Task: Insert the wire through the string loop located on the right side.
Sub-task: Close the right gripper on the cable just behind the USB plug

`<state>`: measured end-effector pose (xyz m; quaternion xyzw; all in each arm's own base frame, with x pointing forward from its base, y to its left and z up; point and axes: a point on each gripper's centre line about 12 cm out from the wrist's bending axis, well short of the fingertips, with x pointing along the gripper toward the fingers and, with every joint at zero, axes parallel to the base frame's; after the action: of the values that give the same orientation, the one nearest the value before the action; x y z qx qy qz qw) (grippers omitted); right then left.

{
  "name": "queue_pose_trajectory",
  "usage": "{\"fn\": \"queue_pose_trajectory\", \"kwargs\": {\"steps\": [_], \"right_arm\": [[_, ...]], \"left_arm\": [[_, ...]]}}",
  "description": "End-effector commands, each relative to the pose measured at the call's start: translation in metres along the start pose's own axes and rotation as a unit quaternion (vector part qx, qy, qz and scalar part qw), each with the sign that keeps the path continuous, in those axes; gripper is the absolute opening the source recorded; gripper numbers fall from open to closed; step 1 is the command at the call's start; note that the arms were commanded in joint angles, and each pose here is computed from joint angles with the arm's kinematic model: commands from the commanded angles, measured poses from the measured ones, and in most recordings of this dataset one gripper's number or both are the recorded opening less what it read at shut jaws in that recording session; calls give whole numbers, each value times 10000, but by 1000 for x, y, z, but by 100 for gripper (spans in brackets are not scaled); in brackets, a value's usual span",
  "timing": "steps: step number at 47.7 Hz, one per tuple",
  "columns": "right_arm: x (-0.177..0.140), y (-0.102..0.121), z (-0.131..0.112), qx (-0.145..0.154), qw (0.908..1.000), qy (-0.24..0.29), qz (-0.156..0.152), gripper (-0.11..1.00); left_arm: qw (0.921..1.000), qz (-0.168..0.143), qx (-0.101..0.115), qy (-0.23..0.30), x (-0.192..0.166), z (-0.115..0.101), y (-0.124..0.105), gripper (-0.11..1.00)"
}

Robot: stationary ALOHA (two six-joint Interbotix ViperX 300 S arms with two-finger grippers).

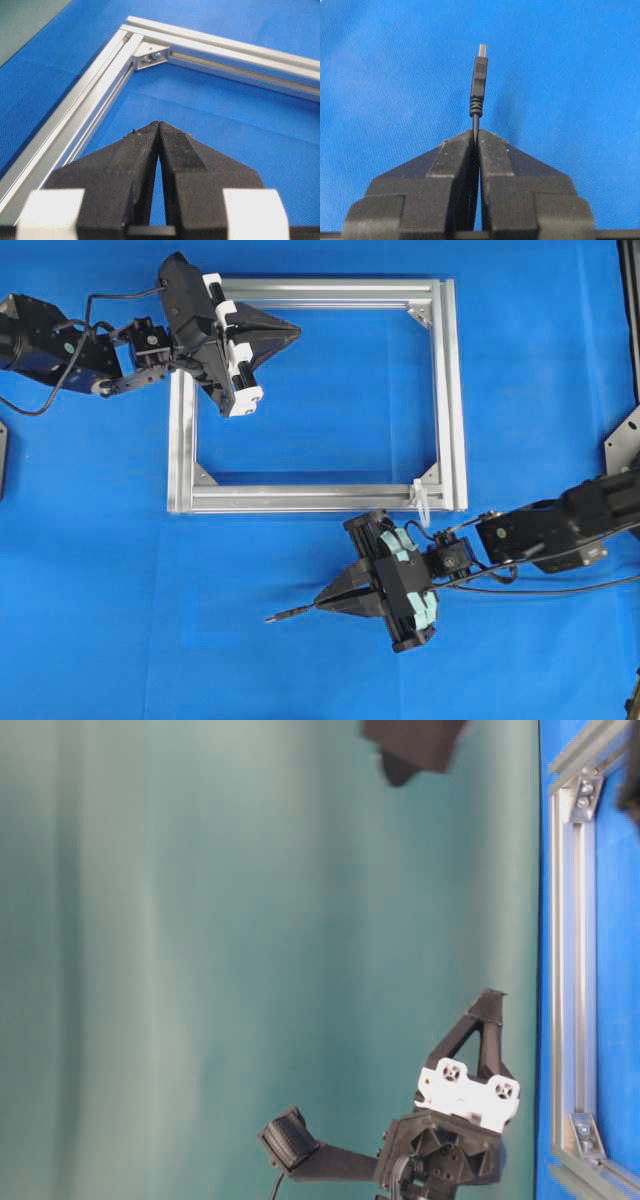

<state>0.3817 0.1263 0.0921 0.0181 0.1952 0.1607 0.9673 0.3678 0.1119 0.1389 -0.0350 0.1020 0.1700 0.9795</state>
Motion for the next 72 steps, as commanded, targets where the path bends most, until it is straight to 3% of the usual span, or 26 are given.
{"fn": "queue_pose_trajectory", "kwargs": {"steps": [1,15,72], "right_arm": [[-7,5,34,-46,9995,-312,36,-4],[-27,8,68,-67,9993,-376,10,-4],[-28,7,65,-67,9996,-277,-3,-4]], "left_arm": [[9998,-22,-5,-214,-2,15,-1,0],[9997,-22,-6,-229,-1,16,-1,0],[9998,-22,-5,-222,-1,15,-1,0]]}}
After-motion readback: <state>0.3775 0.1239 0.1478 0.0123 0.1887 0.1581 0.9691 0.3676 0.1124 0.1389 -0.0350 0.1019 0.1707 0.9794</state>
